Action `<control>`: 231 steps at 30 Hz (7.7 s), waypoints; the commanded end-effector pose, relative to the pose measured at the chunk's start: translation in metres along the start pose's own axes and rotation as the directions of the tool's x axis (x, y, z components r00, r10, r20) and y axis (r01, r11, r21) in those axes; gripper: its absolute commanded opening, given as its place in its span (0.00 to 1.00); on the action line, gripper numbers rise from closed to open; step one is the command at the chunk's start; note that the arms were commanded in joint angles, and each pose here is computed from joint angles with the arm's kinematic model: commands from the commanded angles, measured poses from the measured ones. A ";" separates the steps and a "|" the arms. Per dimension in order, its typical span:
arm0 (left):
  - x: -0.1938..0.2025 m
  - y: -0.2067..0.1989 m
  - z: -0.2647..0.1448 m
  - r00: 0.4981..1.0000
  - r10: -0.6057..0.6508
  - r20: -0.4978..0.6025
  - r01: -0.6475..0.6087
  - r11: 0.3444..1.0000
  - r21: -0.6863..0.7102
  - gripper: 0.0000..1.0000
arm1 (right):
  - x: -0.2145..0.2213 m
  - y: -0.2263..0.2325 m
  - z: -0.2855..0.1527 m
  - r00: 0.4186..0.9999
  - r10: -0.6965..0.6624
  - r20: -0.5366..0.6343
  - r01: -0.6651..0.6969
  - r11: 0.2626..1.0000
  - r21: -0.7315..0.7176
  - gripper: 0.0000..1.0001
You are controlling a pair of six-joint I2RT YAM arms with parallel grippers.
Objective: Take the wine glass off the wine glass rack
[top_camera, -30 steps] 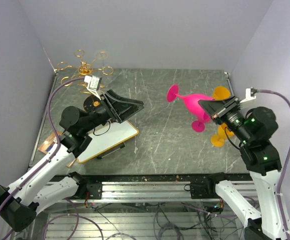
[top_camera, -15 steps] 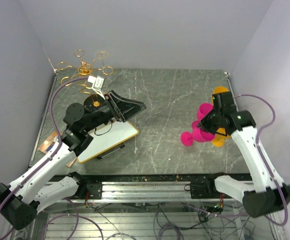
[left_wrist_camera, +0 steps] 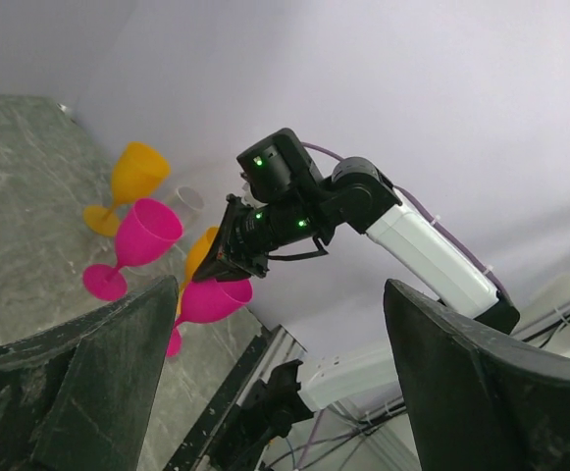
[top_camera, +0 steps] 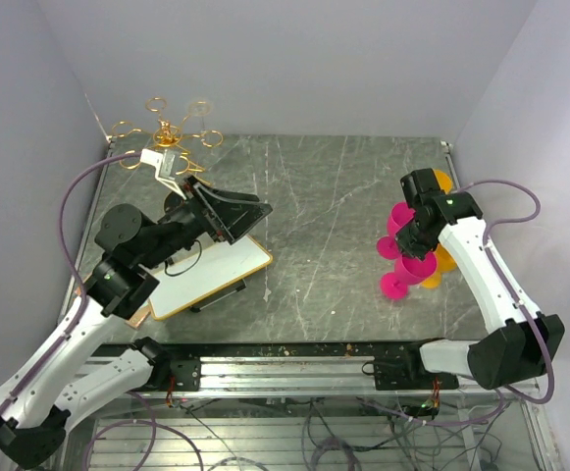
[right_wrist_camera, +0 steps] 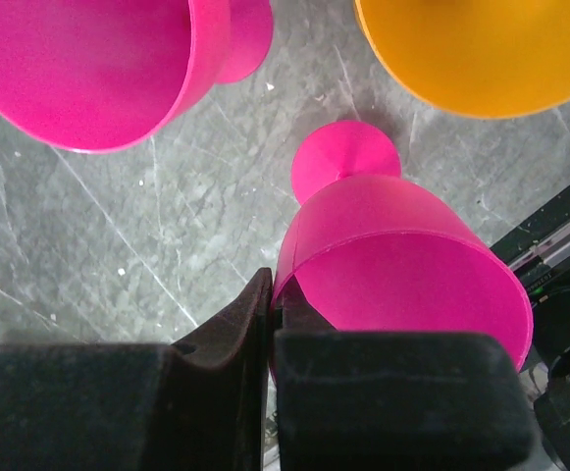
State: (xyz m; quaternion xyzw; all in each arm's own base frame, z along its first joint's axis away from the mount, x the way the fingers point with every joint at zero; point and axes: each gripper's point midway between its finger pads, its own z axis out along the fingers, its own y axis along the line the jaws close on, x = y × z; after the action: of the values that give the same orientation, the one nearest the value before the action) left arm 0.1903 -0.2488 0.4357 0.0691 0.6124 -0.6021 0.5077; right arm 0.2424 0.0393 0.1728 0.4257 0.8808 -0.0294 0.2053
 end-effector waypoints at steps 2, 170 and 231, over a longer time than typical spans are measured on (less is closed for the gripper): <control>-0.013 0.007 -0.011 0.996 0.081 0.033 -0.078 0.992 -0.095 0.96 | -0.018 0.006 0.004 0.996 0.048 0.076 -0.049 0.999 0.015 0.00; -0.220 0.363 0.031 0.998 0.015 -0.064 -0.056 0.711 -0.701 0.07 | -0.051 -0.006 -0.076 0.877 0.220 0.426 0.038 0.854 -0.519 1.00; -0.224 0.257 0.036 0.966 -0.231 0.113 0.257 0.867 -0.426 0.07 | -0.050 -0.005 -0.077 0.878 0.224 0.422 0.037 0.848 -0.528 1.00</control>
State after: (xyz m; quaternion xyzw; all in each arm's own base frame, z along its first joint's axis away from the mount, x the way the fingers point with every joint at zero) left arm 0.5158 -0.0859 0.3939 -0.1792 0.7426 -0.4871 0.4233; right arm 0.2399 0.0176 0.2542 0.3736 0.7657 0.1135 0.5112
